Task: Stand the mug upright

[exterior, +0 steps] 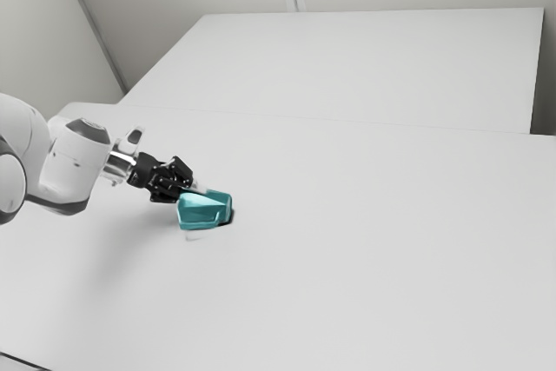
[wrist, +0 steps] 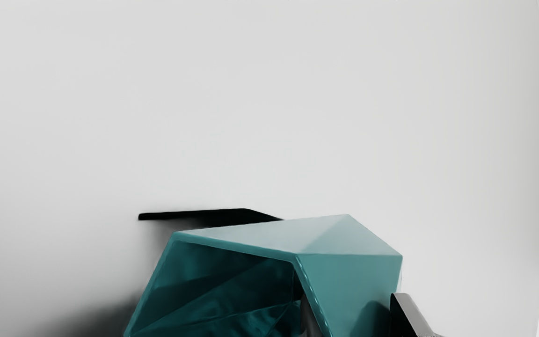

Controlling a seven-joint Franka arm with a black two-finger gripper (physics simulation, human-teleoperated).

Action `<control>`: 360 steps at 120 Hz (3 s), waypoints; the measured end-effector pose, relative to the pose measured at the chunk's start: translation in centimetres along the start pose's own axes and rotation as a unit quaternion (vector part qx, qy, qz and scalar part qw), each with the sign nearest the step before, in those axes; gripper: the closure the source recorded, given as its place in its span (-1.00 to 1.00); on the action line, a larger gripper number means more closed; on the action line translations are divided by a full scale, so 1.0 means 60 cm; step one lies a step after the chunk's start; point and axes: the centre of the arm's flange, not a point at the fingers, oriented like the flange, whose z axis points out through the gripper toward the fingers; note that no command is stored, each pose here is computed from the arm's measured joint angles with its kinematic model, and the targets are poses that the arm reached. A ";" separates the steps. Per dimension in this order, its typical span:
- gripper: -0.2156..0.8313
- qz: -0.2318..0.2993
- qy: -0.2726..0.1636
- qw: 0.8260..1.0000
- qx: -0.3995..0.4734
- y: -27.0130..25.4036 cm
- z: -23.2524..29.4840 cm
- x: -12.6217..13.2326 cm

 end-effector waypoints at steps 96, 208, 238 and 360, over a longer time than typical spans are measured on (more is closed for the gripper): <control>0.90 0.058 0.019 0.998 0.000 0.115 -0.038 0.037; 0.90 0.184 -0.034 0.893 0.410 0.263 0.050 0.114; 0.91 0.151 -0.027 0.889 0.431 0.253 0.085 0.114; -0.27 0.086 0.005 0.896 0.435 0.253 0.111 0.122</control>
